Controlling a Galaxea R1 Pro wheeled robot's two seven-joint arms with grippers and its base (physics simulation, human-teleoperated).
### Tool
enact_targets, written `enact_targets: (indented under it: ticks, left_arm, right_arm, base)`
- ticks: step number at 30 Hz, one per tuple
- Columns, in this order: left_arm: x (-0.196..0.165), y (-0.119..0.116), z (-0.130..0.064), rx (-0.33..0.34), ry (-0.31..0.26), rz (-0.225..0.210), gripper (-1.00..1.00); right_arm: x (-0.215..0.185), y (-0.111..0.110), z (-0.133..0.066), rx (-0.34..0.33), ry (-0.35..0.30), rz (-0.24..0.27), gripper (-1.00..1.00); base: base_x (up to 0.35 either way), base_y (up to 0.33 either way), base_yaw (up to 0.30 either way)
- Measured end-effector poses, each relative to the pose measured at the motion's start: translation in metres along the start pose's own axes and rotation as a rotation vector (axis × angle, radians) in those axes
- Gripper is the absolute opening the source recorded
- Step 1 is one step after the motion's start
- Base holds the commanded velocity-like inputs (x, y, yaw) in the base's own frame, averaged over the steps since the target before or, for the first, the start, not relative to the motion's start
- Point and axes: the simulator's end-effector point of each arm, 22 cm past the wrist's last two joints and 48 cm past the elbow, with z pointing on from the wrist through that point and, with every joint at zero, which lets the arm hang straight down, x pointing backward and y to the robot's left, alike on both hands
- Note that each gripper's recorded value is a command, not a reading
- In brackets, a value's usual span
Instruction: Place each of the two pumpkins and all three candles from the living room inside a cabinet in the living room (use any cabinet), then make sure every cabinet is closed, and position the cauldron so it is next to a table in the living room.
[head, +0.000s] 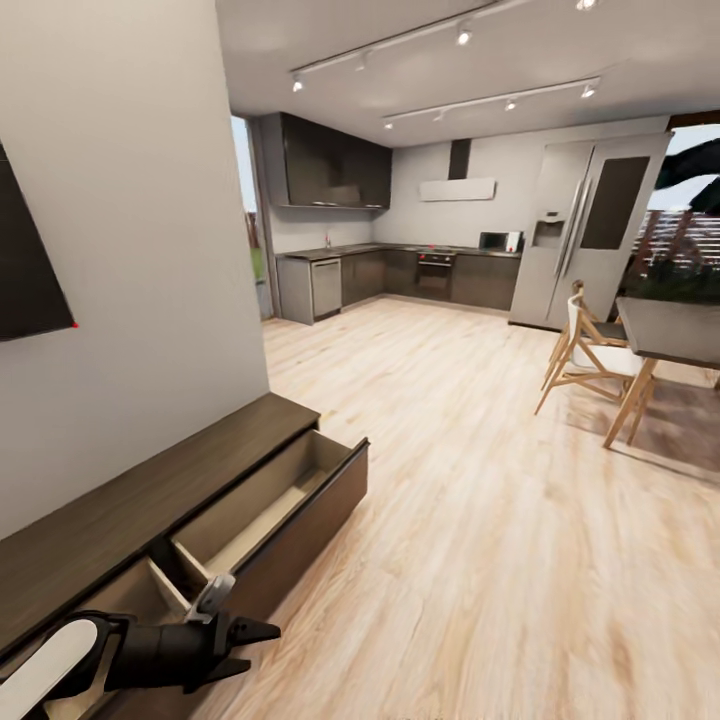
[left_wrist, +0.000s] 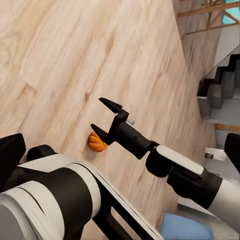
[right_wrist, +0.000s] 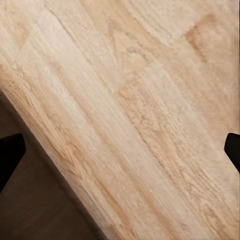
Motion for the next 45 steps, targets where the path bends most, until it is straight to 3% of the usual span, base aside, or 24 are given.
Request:
enact_targets:
  ticks: [40, 45]
  left_arm:
    - [-0.0011, 0.0010, -0.0022, -0.002, -0.002, -0.002, 1.00]
    - [-0.0083, 0.0002, -0.0071, 0.003, -0.022, -0.003, 1.00]
  right_arm:
    - [0.0001, 0.0027, 0.0002, -0.008, 0.002, -0.005, 1.00]
    - [-0.0002, 0.0032, 0.0002, -0.009, 0.002, -0.005, 1.00]
  base:
    - [0.000, 0.000, -0.280]
    - [0.000, 0.021, -0.280]
